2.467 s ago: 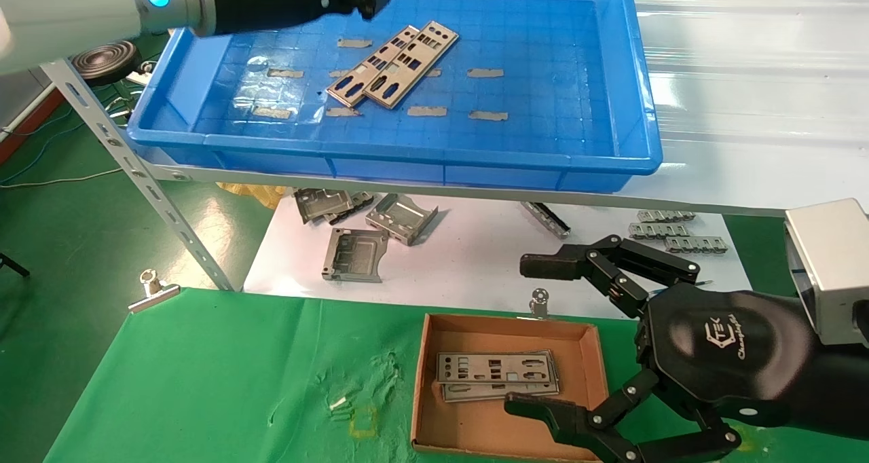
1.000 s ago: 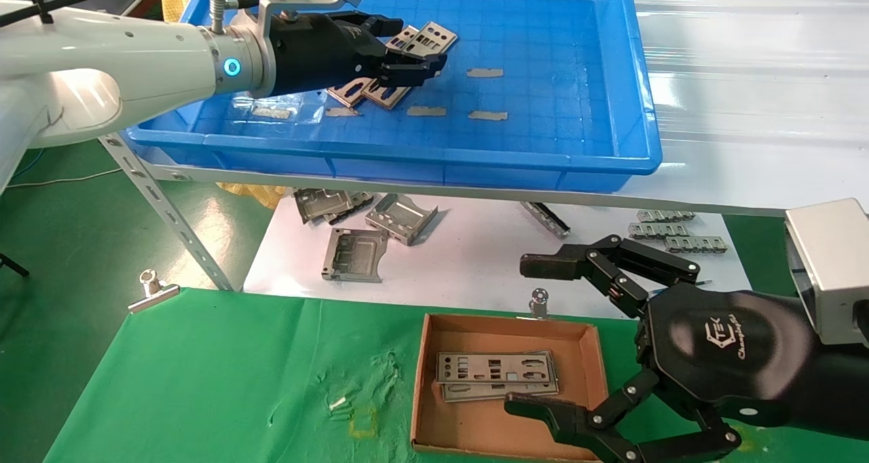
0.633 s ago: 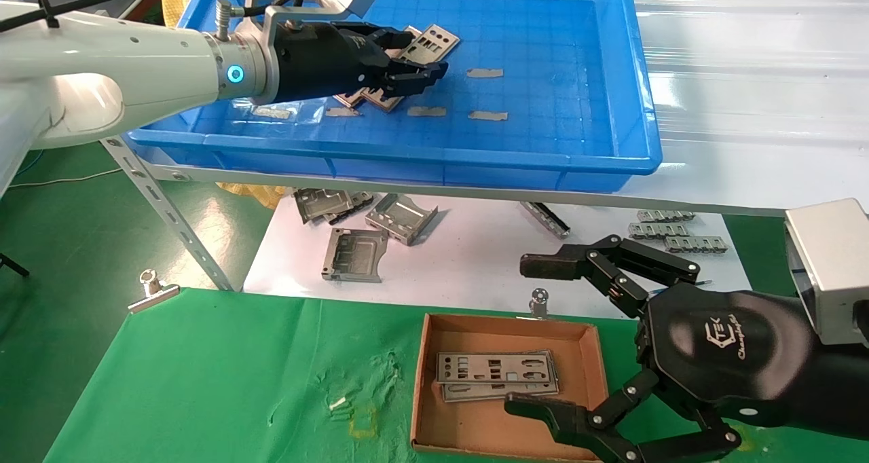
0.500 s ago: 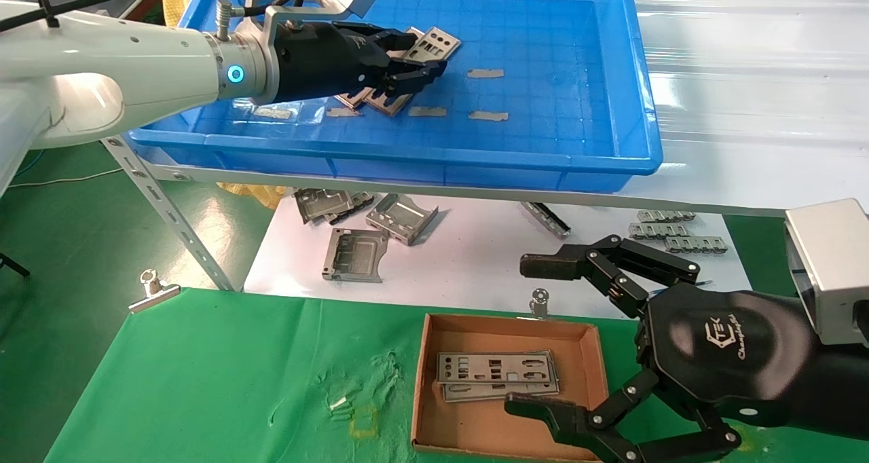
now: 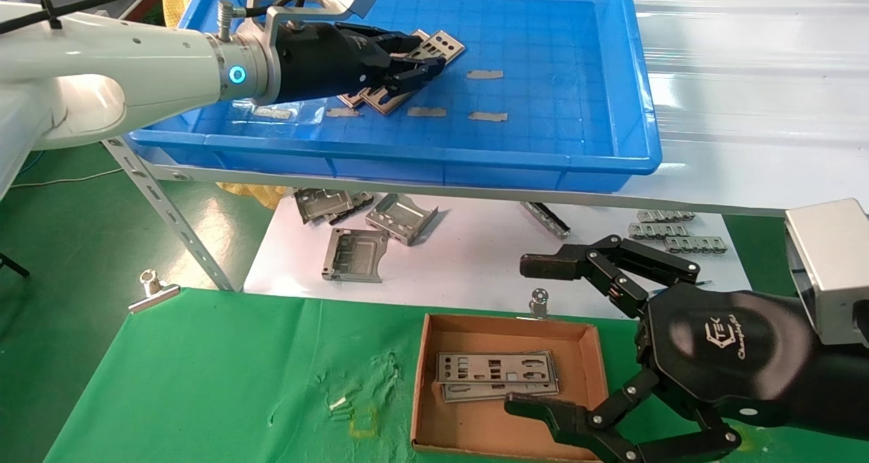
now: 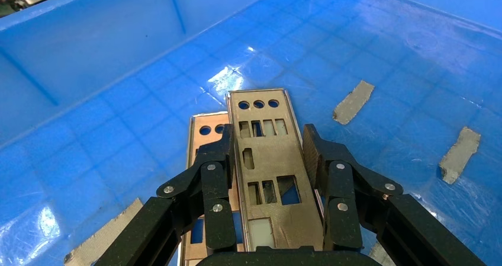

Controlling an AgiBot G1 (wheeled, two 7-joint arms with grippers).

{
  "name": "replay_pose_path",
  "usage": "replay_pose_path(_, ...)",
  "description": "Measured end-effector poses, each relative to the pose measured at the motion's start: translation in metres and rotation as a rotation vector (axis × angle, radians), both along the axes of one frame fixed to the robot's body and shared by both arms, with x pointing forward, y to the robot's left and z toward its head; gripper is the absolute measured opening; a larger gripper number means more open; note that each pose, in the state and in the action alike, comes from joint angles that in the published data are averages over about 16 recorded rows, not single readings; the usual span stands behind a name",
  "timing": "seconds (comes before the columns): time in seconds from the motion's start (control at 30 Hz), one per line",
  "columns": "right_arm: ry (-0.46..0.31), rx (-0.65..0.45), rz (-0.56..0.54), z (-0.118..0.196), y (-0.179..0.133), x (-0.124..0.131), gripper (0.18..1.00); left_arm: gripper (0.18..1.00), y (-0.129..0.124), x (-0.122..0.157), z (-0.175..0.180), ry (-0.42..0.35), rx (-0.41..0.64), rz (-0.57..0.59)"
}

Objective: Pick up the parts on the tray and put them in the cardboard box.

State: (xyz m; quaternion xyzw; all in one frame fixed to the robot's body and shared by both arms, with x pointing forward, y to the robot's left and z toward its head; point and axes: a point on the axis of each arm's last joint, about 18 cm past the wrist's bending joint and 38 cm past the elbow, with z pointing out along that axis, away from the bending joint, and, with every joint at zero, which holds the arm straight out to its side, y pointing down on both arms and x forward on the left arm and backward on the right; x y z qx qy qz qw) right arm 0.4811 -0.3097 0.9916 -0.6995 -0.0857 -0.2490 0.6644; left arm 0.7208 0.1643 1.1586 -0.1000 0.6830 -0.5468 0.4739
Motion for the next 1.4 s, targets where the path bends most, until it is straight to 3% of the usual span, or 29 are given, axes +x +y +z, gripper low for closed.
replay_pose_path(0.67, 0.000, 0.000, 0.000, 0.000, 0.000, 0.000, 1.001, 0.446, 0.007, -0.026, 0.043, -0.064, -0.051, -0.078)
replay_pose_path(1.03, 0.000, 0.000, 0.000, 0.000, 0.000, 0.000, 1.001, 0.445, 0.006, -0.072, 0.041, -0.060, 0.020, -0.327)
replay_pose_path(1.4, 0.000, 0.000, 0.000, 0.000, 0.000, 0.000, 1.001, 0.445, 0.009, -0.118, -0.006, -0.060, 0.230, -0.596)
